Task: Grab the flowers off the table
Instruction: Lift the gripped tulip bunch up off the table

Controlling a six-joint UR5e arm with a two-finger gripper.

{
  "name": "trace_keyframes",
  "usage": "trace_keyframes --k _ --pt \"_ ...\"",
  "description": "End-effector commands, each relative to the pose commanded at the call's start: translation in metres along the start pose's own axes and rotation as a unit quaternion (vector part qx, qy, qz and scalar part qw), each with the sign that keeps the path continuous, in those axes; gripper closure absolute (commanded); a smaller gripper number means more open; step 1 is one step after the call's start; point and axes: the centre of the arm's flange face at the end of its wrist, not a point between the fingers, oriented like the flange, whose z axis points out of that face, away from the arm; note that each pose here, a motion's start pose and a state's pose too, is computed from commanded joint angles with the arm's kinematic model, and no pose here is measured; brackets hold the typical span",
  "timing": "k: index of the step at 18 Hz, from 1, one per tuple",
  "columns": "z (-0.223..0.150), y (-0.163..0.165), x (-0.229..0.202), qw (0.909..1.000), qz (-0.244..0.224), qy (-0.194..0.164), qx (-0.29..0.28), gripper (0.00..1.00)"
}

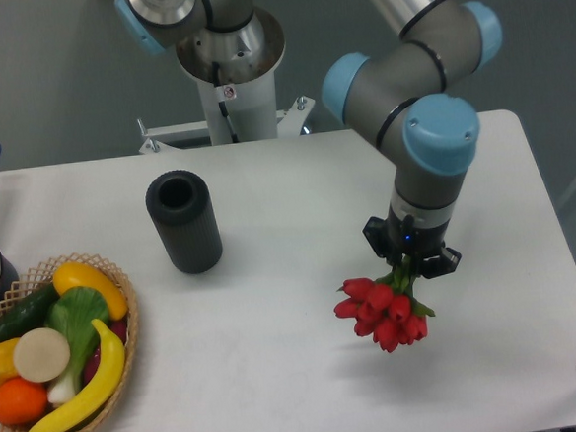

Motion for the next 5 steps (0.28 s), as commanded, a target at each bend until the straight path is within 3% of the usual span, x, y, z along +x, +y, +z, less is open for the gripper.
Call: trace_keyframes --k 5 --pt "-0.016 0.002 -0.006 0.9999 0.011 0.001 0.0 0.99"
